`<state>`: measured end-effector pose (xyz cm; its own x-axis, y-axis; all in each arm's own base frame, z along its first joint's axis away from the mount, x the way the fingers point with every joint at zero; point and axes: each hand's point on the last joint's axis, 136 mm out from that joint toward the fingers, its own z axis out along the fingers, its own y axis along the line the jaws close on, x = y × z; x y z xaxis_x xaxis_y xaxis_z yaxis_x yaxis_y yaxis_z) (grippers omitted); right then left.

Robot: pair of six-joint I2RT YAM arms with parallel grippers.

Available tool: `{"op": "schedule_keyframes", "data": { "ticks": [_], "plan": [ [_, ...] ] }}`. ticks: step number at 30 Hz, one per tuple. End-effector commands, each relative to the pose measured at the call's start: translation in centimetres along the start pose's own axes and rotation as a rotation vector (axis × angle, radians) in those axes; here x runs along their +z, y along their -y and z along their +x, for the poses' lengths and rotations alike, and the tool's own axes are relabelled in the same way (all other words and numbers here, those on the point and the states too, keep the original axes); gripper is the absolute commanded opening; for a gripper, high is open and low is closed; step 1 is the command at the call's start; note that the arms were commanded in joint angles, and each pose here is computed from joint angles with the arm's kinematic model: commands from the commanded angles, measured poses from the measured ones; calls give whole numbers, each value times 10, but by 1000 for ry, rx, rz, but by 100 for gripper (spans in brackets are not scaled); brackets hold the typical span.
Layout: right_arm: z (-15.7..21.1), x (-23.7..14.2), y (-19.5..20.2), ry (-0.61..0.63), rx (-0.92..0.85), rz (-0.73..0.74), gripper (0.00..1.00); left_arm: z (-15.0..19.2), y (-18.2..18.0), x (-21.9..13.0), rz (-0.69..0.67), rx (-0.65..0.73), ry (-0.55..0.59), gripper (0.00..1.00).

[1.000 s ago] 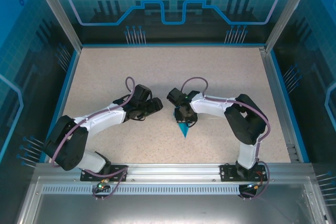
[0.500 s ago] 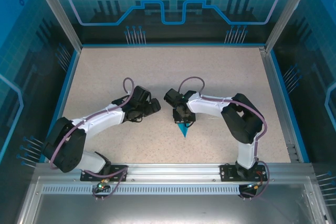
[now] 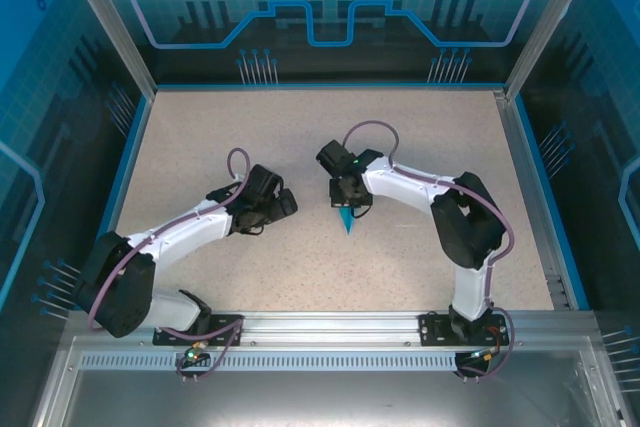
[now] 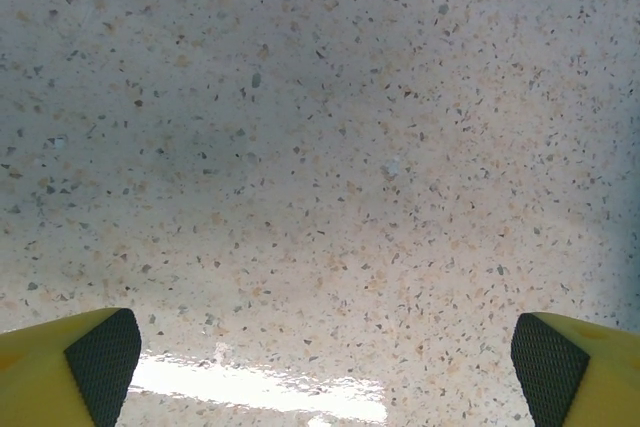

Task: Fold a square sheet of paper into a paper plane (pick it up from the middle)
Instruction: Move the paper plane to the center of the table, then reset both arms

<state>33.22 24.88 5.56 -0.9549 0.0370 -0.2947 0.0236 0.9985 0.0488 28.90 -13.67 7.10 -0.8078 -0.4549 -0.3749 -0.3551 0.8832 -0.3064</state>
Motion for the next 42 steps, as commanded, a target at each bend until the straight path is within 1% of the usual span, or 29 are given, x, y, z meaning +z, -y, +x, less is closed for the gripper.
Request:
{"op": "schedule_keyframes", "data": {
  "ticks": [1, 9, 15, 20, 23, 25, 26, 29, 32, 35, 38, 41, 42],
  "plan": [
    [-8, 16, 6, -16, -34, 40, 10, 1, -12, -1, -36, 11, 3, 98],
    [-11, 38, 6, -71, -45, 51, 12, 3, -13, 0, -39, 7, -5, 99],
    [-2, 52, 8, -109, -33, 65, 20, 3, -13, 0, -38, 7, -7, 98],
    [6, 64, 8, -145, -29, 69, 21, 3, -13, 0, -38, 8, -10, 98],
    [3, 60, 7, -140, -24, 63, 21, 2, -12, -1, -36, 10, -10, 99],
    [-8, 44, 2, -103, -20, 38, 24, 1, -11, -3, -37, 13, -7, 98],
    [-13, 34, 0, -81, -20, 25, 27, 0, -11, -5, -40, 12, -4, 98],
    [-35, -9, -6, 10, -22, -34, 42, -7, -11, -12, -51, 16, 17, 98],
    [-54, -54, -7, 105, -13, -87, 55, -19, -11, -23, -71, 24, 63, 98],
    [-67, -92, 2, 199, 13, -126, 67, -36, -12, -35, -96, 35, 127, 98],
    [-76, -118, 28, 292, 46, -106, 79, -56, -15, -48, -110, 41, 187, 99],
    [-82, -141, 72, 417, 55, 13, 96, -77, -24, -60, -139, 68, 263, 98],
    [-83, -147, 89, 456, 59, 59, 99, -84, -26, -62, -136, 84, 290, 98]
  ]
}}
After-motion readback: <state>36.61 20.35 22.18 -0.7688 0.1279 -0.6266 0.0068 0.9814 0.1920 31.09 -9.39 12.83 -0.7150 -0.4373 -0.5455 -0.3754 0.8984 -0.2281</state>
